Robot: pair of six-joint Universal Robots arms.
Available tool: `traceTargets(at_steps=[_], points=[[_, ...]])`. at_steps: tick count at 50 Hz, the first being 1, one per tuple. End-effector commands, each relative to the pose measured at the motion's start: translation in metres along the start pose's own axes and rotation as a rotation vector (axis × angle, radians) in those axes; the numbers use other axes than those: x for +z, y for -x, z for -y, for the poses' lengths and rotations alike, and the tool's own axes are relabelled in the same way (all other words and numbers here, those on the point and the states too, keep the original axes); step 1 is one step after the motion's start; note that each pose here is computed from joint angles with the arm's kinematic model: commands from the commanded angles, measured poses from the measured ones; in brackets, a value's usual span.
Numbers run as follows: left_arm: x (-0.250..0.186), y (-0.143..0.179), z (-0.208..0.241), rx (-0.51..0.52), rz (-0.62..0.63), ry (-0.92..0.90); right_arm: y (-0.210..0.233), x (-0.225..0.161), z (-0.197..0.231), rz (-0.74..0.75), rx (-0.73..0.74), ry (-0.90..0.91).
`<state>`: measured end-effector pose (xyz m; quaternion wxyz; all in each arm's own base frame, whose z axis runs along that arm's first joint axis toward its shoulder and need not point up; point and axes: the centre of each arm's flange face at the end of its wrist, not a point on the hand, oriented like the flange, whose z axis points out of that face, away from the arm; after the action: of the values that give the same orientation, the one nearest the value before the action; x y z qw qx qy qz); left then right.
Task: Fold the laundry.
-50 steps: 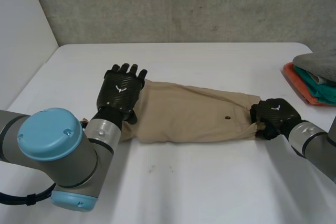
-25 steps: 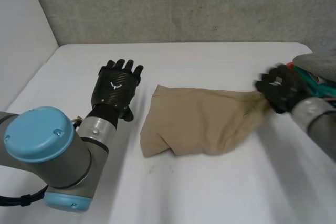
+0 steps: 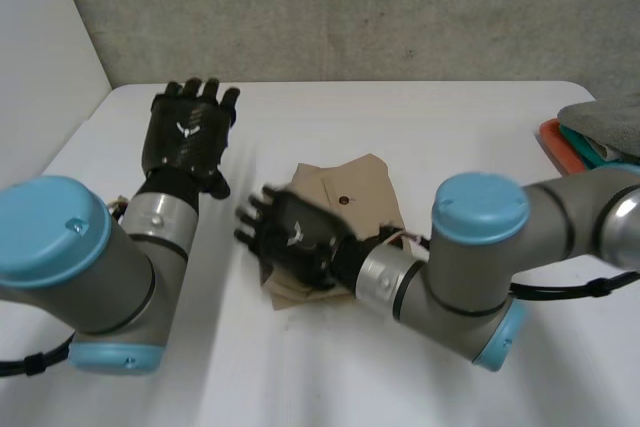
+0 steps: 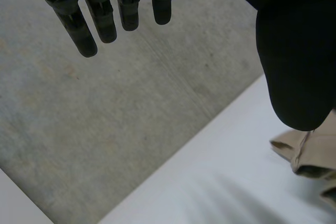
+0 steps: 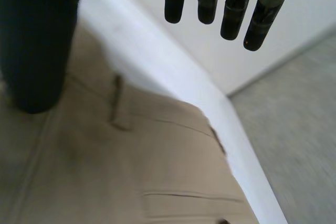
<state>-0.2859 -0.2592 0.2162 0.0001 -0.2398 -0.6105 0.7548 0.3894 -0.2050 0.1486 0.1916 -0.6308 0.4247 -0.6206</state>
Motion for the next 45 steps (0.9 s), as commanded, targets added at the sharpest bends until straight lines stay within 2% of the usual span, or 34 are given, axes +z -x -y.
traceTargets(at_steps=[1, 4, 7, 10, 14, 19, 25, 31, 42, 45], points=[[0.022, 0.0, 0.025, -0.036, 0.008, -0.088, -0.083, -0.031, 0.045, -0.318, 0.549, -0.076], [0.024, -0.014, 0.026, -0.084, -0.051, -0.067, -0.109, -0.045, 0.024, -0.433, 0.749, -0.058], [0.017, -0.041, 0.025, -0.137, -0.17, -0.001, -0.119, -0.055, 0.008, -0.487, 0.82, 0.008], [0.012, -0.061, 0.014, -0.181, -0.259, 0.106, -0.113, -0.054, -0.014, -0.476, 0.834, 0.115], [0.012, -0.071, -0.011, -0.194, -0.284, 0.239, -0.102, -0.043, -0.042, -0.44, 0.811, 0.245], [0.01, -0.081, -0.038, -0.165, -0.3, 0.341, -0.089, -0.034, -0.07, -0.412, 0.786, 0.37], [0.009, -0.084, -0.057, -0.064, -0.297, 0.397, -0.077, -0.025, -0.092, -0.373, 0.752, 0.437], [0.009, -0.085, -0.06, 0.016, -0.309, 0.396, -0.079, -0.025, -0.091, -0.38, 0.693, 0.452], [0.02, -0.085, -0.038, -0.003, -0.334, 0.318, -0.091, -0.028, -0.076, -0.404, 0.626, 0.434], [0.023, -0.074, -0.013, -0.026, -0.335, 0.264, -0.105, -0.036, -0.057, -0.451, 0.587, 0.408]])
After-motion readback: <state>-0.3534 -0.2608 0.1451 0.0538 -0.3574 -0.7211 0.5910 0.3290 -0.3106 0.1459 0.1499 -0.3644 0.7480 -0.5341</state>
